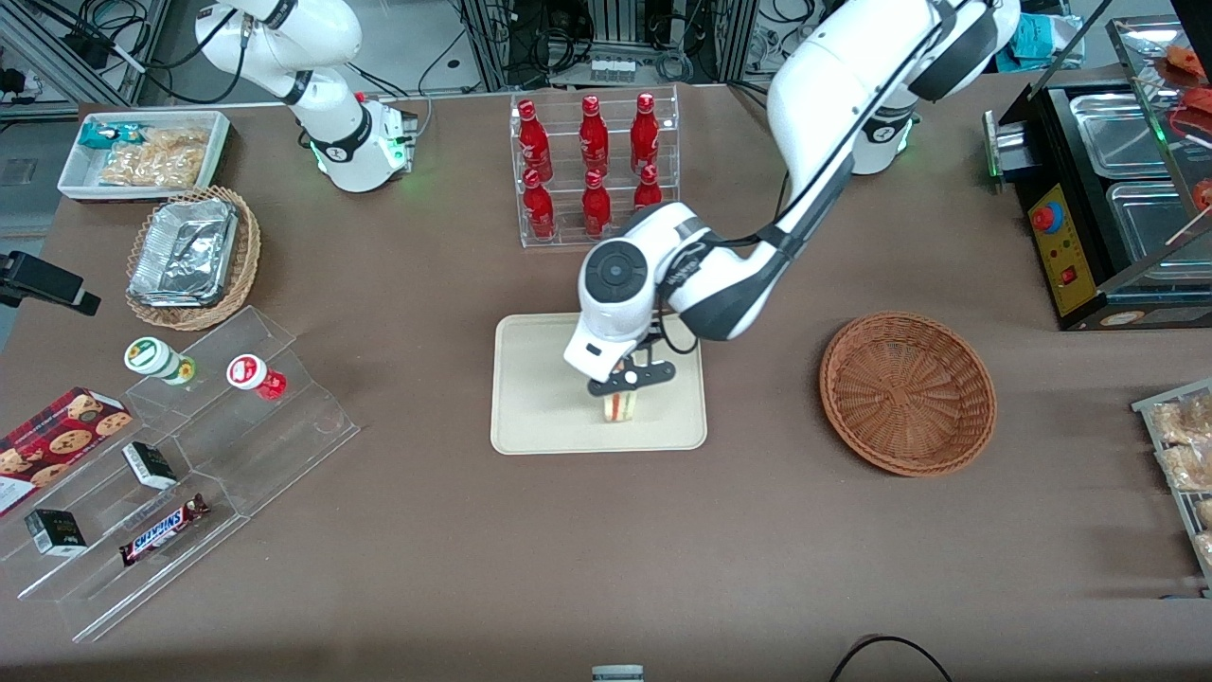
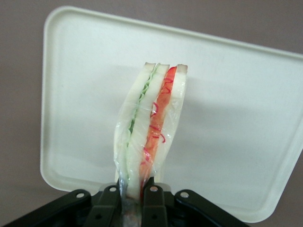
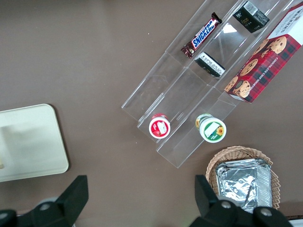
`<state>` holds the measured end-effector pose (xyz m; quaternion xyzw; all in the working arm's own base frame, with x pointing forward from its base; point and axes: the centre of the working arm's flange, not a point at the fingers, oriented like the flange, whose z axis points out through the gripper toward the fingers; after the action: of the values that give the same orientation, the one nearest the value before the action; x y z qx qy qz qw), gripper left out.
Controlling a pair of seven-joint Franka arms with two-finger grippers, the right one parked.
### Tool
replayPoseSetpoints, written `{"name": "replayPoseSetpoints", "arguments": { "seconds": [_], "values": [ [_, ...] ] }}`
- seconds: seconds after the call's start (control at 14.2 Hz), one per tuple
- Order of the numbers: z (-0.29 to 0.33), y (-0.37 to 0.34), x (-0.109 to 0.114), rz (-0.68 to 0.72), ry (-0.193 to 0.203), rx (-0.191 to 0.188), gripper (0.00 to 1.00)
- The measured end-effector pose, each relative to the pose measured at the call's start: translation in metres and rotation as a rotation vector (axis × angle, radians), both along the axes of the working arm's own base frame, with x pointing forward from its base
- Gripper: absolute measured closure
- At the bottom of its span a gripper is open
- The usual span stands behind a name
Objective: Place sandwich from basket to tray
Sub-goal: 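Carry the held sandwich over the beige tray and lower it, then open the left gripper to release the sandwich onto the tray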
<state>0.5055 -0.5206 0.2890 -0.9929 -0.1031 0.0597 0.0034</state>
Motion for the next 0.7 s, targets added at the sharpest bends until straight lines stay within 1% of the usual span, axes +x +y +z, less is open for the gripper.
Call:
{"name": "replayPoseSetpoints", "arguments": {
  "seconds": [0.14,0.56,0.7],
  "values": [
    [-0.014,-0.01,-0.009,0.013,0.004,0.013,0.86],
    [-0.039,-0.027,-0.006,0.032,0.012,0.001,0.85],
    [-0.041,-0.028,-0.007,0.03,0.013,0.002,0.7]
  ]
}}
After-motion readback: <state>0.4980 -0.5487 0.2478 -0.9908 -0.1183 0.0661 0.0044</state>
